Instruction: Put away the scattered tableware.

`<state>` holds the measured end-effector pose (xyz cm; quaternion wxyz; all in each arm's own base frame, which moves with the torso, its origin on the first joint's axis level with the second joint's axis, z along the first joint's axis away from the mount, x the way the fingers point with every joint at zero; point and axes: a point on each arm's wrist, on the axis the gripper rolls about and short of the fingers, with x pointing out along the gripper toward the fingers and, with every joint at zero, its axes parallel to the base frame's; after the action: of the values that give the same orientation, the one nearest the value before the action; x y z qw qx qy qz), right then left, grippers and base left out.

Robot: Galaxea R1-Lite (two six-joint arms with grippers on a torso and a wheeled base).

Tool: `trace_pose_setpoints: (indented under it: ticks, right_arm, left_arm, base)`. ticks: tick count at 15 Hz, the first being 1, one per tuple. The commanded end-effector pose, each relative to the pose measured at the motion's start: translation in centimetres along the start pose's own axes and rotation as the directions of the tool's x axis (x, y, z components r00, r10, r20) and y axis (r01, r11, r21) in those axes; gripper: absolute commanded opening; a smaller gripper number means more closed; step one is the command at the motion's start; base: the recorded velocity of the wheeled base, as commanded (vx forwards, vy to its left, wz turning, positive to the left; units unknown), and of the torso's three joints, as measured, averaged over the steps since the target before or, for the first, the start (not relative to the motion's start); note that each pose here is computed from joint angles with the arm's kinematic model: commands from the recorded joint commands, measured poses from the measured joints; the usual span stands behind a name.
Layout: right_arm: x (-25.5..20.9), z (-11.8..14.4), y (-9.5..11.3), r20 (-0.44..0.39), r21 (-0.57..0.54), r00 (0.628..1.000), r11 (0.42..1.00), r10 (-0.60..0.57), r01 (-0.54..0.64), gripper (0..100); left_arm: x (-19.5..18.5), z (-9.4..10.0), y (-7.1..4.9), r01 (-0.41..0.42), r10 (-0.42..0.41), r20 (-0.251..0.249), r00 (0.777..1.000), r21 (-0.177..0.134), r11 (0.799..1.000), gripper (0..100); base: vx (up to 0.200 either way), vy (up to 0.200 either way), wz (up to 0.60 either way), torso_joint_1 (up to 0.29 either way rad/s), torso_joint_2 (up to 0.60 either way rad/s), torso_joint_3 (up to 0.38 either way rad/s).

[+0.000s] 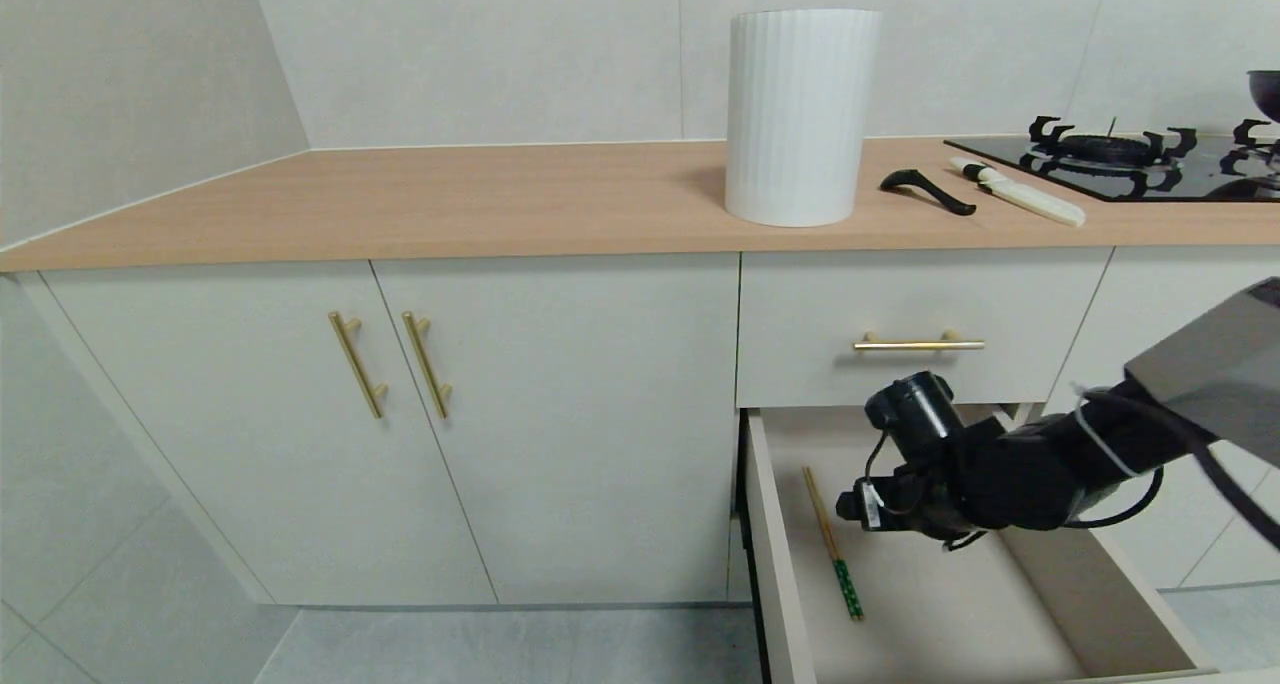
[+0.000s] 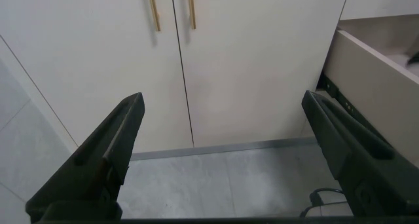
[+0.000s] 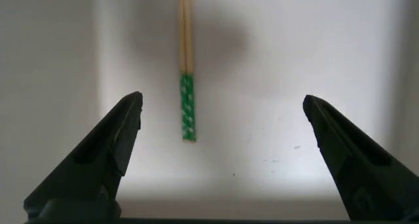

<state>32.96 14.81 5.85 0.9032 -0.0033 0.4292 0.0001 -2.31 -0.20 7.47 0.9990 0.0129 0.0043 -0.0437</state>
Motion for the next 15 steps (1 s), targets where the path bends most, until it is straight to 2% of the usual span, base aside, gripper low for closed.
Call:
trace_pose_setpoints:
  ticks: [1, 2, 4, 6, 10, 15]
  right_arm:
    - [-7.0, 2.7, -1.5, 0.180, 0.041, 0.983, 0.998, 0.045, -0.053, 100]
    - [-9.5, 3.5, -2.7, 0.244, 0.043, 0.969, 0.997, 0.048, -0.061, 100]
    - [-12.0, 4.2, -3.9, 0.313, 0.062, 0.949, 0.996, 0.046, -0.069, 100]
    - [-13.2, 4.7, -4.8, 0.350, 0.064, 0.936, 0.996, 0.032, -0.058, 100]
    - [-13.7, 4.9, -5.4, 0.364, 0.077, 0.931, 0.996, 0.022, -0.053, 100]
    - [-13.8, 4.9, -5.5, 0.369, 0.080, 0.929, 0.995, 0.020, -0.053, 100]
  left_arm:
    - [0.0, 0.0, 0.0, 0.000, 0.000, -0.001, 1.000, 0.000, 1.000, 100]
    - [0.0, 0.0, 0.0, 0.000, 0.000, -0.001, 1.000, 0.000, 1.000, 100]
    - [0.0, 0.0, 0.0, 0.000, 0.000, -0.001, 1.000, 0.000, 1.000, 100]
    - [0.0, 0.0, 0.0, 0.000, 0.000, -0.001, 1.000, 0.000, 1.000, 100]
    - [0.0, 0.0, 0.0, 0.000, 0.000, -0.001, 1.000, 0.000, 1.000, 100]
    - [0.0, 0.0, 0.0, 0.000, 0.000, -0.001, 1.000, 0.000, 1.000, 100]
  base:
    - [0.000, 0.000, 0.00, 0.000, 0.00, 0.000]
    - [0.000, 0.000, 0.00, 0.000, 0.00, 0.000]
    - [0.000, 0.000, 0.00, 0.000, 0.00, 0.000]
    - [0.000, 0.000, 0.00, 0.000, 0.00, 0.000]
    - [0.000, 0.000, 0.00, 0.013, -0.05, -0.040]
    - [0.000, 0.000, 0.00, 0.116, -0.35, -0.277]
